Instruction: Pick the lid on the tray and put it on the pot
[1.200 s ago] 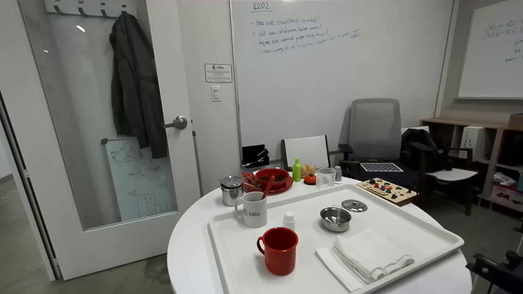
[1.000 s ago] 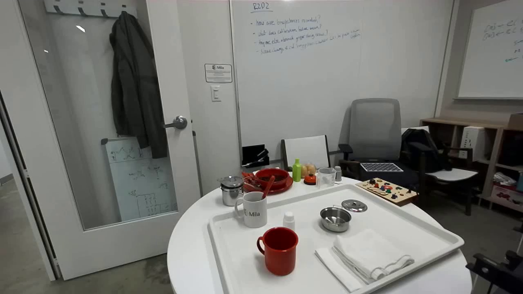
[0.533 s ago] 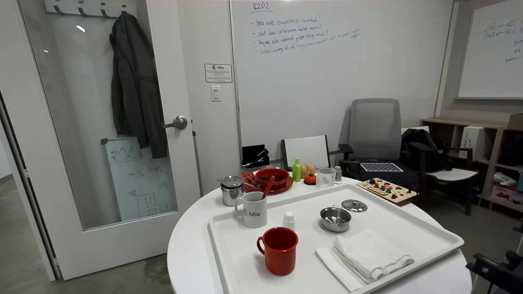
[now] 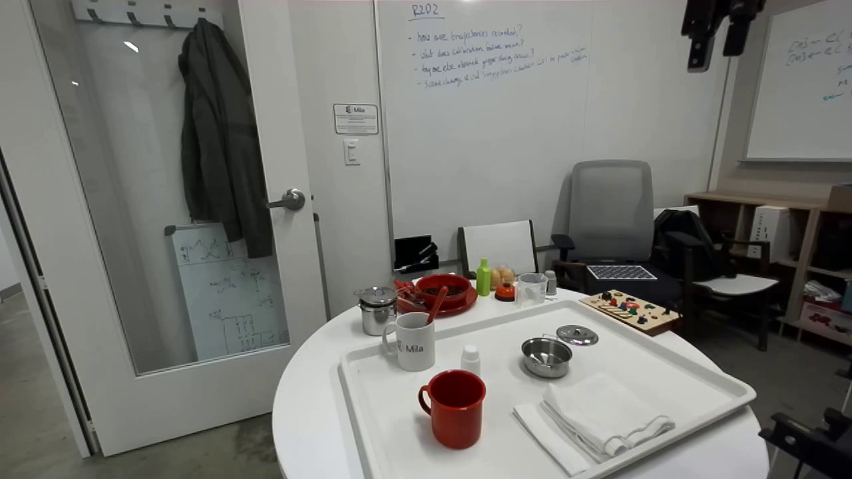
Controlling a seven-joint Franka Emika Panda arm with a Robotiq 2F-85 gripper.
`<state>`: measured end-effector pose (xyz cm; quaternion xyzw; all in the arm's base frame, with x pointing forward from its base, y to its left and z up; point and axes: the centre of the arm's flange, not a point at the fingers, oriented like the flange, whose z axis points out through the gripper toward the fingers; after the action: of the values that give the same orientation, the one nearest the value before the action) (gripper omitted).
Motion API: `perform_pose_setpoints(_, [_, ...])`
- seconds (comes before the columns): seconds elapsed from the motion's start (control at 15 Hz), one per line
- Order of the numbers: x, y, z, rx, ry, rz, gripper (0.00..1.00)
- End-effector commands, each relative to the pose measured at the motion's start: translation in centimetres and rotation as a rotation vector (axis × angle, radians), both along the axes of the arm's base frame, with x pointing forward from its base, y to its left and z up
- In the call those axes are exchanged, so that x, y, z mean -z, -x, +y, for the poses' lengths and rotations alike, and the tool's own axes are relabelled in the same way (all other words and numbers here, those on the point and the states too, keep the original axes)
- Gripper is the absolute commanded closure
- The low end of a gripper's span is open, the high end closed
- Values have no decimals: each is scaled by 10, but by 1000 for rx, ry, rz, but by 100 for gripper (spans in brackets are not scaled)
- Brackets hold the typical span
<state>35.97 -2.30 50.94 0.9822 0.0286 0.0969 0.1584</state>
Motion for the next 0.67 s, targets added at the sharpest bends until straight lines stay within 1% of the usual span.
perform_pose_setpoints(0.0, [28,-40,-6,-5,-4,-37,0])
perform_pose_setpoints(0.13, [54,-58,-14,22,-26,-18,0])
perform_pose_setpoints(0.4, [106,-88,-28,99,2,33,0])
perform_pose_setpoints(0.6, [142,-111,-33,141,14,113,0])
